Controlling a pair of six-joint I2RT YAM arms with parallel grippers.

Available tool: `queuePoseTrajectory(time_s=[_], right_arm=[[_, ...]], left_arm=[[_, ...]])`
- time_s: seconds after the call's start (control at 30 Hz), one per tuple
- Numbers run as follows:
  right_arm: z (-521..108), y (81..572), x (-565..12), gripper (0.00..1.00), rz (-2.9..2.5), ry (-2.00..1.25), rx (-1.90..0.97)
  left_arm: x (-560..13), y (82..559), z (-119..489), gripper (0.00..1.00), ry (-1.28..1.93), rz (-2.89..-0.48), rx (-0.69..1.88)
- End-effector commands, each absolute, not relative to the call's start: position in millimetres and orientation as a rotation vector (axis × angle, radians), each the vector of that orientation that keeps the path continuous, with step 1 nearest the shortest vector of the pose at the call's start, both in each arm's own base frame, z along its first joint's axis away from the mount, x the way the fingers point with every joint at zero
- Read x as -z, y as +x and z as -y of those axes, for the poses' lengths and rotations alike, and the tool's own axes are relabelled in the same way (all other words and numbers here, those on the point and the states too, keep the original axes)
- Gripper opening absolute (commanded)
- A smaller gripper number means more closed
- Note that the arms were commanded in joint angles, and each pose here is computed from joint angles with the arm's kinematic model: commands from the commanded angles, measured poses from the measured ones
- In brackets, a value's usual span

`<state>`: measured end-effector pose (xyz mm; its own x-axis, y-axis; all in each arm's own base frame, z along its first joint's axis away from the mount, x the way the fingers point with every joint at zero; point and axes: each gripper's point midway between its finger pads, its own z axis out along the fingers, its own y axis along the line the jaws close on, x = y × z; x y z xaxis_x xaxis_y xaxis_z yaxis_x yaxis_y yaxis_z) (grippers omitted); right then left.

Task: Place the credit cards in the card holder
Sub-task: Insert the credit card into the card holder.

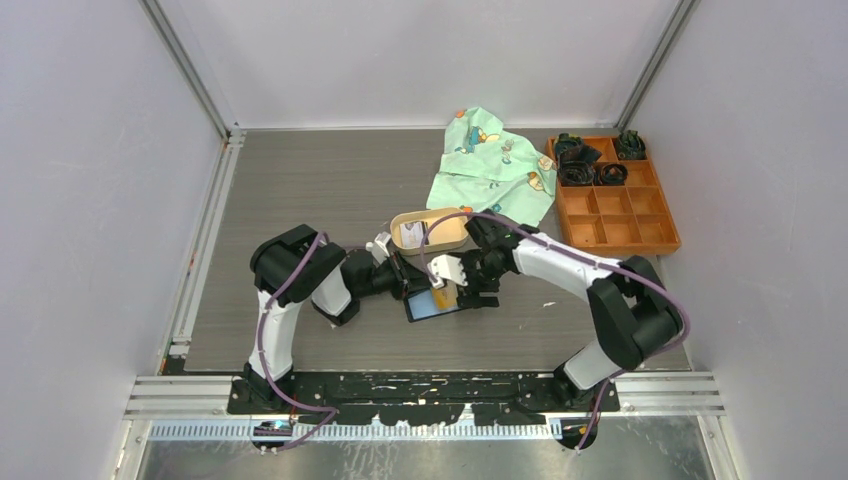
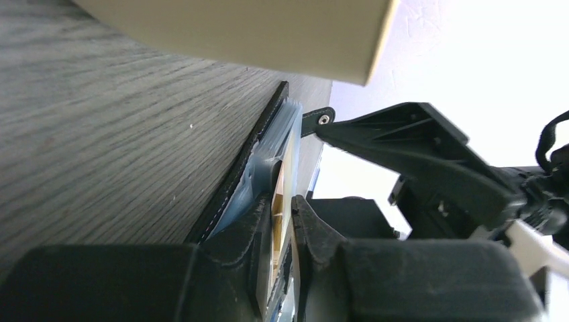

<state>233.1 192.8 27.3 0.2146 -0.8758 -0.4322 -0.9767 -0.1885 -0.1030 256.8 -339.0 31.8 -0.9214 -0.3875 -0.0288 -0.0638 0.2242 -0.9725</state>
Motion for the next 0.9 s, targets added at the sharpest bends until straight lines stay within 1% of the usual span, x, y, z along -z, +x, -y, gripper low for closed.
queuePoseTrajectory(time_s=[0.0, 0.07, 0.1, 0.13, 0.2, 0.3, 0.33, 0.4, 0.43, 0.47, 0.87], right_arm=[[-212, 231, -71, 0.79, -1.630, -2.014, -0.507], [-223, 221, -80, 0.74, -1.599, -1.991, -0.607], [-228, 215, -83, 0.70, -1.587, -1.980, -0.651], [-236, 210, -87, 0.65, -1.572, -1.964, -0.697], [-254, 204, -93, 0.47, -1.576, -1.911, -0.755], [-283, 206, -95, 0.20, -1.599, -1.848, -0.730], [-291, 209, -93, 0.13, -1.650, -1.801, -0.702], [-301, 218, -87, 0.04, -1.702, -1.757, -0.616], [-305, 221, -85, 0.01, -1.716, -1.746, -0.576], [-308, 224, -82, 0.01, -1.722, -1.740, -0.535], [-318, 233, -47, 0.01, -1.693, -1.834, -0.203]], left_arm=[[-29, 249, 337, 0.19, -0.402, -2.263, 1.727], [-28, 249, 337, 0.21, -0.402, -2.264, 1.725], [-28, 249, 336, 0.21, -0.403, -2.264, 1.724], [-28, 249, 336, 0.22, -0.404, -2.263, 1.723], [-29, 249, 336, 0.22, -0.404, -2.260, 1.723], [-29, 249, 336, 0.22, -0.401, -2.257, 1.721], [-29, 249, 336, 0.22, -0.400, -2.258, 1.719], [-27, 249, 335, 0.22, -0.403, -2.263, 1.713], [-27, 249, 335, 0.22, -0.402, -2.263, 1.713], [-27, 249, 335, 0.22, -0.401, -2.262, 1.711], [-26, 249, 335, 0.23, -0.400, -2.262, 1.715]])
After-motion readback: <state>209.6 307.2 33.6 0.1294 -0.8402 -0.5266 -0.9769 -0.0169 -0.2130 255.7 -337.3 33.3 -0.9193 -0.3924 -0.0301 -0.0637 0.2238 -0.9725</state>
